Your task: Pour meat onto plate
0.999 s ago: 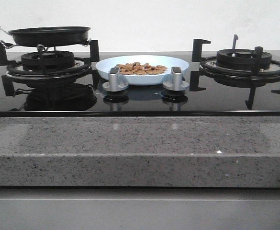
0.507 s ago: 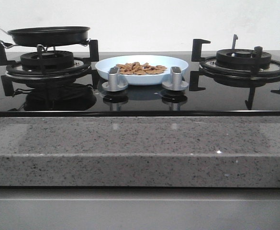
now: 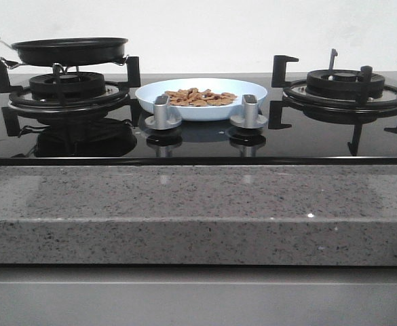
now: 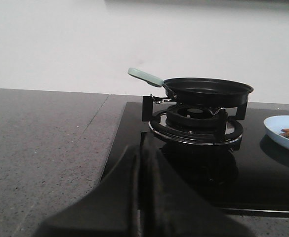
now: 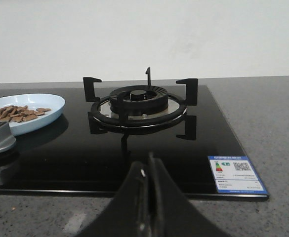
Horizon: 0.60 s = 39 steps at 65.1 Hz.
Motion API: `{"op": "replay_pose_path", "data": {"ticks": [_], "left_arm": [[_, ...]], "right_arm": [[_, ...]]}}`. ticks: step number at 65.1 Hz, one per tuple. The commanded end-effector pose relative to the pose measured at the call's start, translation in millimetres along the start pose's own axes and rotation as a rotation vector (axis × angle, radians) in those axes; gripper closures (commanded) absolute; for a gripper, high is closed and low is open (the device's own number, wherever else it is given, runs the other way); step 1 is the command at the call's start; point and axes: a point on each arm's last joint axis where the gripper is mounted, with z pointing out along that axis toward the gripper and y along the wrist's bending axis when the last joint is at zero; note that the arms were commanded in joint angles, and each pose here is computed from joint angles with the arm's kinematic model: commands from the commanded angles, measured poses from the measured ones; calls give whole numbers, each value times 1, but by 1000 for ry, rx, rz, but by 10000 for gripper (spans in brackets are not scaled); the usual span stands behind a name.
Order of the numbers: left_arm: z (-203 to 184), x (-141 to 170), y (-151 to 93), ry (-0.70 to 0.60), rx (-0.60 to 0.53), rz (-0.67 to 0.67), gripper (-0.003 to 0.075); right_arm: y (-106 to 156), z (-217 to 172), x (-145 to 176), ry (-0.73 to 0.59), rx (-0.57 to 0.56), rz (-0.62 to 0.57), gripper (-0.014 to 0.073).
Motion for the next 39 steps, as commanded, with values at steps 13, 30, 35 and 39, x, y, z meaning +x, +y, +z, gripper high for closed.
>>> {"op": "replay_pose_path", "data": {"ticks": [13, 30, 35, 39], "left_arm": [[-2, -6, 0, -94, 3, -7, 741], [-2, -6, 0, -94, 3, -7, 741], [-2, -6, 0, -94, 3, -7, 741], [-2, -6, 0, -94, 3, -7, 741]], "right_arm": [[1, -2, -12, -124, -10, -15, 666], [-3, -2, -13, -134, 73, -27, 666], [-4, -2, -13, -136, 81, -28, 666], [-4, -2, -13, -139, 80, -28, 666]]}}
